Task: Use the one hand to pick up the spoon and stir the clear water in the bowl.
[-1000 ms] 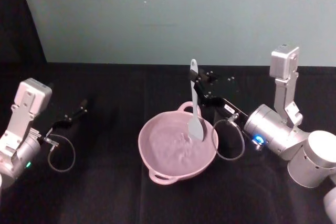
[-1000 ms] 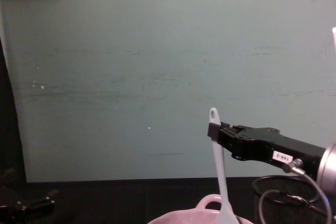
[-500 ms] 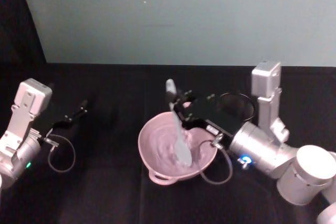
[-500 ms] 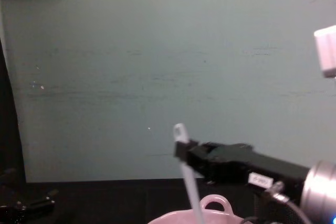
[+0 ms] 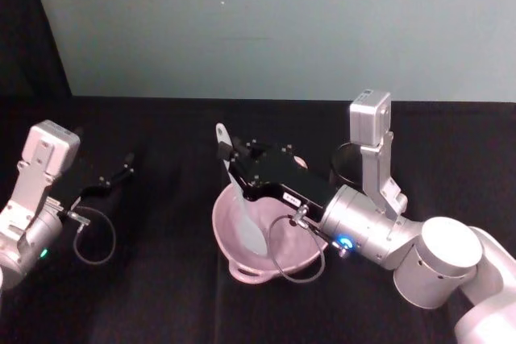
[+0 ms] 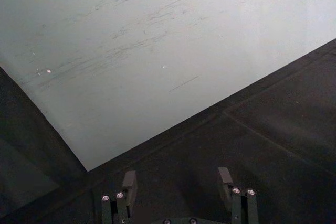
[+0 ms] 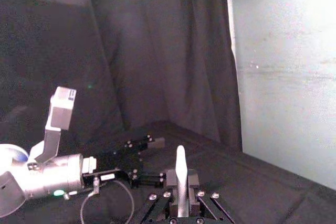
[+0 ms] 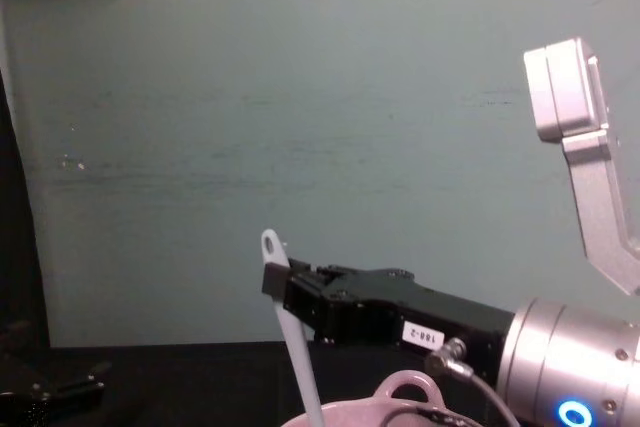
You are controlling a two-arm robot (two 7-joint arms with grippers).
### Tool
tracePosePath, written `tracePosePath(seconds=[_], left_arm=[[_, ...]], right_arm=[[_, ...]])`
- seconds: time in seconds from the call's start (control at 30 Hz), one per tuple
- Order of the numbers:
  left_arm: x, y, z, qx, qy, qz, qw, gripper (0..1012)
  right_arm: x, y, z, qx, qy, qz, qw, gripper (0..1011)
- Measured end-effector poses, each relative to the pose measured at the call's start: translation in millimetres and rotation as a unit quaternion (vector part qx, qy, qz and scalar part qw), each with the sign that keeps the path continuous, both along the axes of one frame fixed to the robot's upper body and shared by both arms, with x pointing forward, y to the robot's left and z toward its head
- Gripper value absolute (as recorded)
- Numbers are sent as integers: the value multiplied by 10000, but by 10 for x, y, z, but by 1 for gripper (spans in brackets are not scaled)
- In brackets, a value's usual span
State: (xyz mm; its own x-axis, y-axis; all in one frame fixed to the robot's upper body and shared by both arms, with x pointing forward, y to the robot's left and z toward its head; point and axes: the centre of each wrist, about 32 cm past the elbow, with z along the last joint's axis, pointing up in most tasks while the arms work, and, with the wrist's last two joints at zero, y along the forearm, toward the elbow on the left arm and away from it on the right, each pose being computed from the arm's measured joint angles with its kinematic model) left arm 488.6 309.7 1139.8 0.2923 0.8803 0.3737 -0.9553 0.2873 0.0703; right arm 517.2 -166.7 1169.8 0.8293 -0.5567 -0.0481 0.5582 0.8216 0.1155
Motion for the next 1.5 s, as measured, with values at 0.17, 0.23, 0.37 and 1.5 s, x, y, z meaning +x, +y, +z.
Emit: tracePosePath(seconds=[0.17,0.23,0.37,1.5], left_arm=[[0,0,0,0,0,0,10000,1005],[0,0,0,0,0,0,10000,1005],[0,0,0,0,0,0,10000,1005],[0,0,0,0,0,0,10000,1005]], right_arm=[[27,-21,70,74,-111,-80,9999,116],[41,-56,116,121,-183,-149,9996,116],[53,-116,170,186,-266,-259,9991,116],[67,-909,679,725,-947,-1242,9851,116]])
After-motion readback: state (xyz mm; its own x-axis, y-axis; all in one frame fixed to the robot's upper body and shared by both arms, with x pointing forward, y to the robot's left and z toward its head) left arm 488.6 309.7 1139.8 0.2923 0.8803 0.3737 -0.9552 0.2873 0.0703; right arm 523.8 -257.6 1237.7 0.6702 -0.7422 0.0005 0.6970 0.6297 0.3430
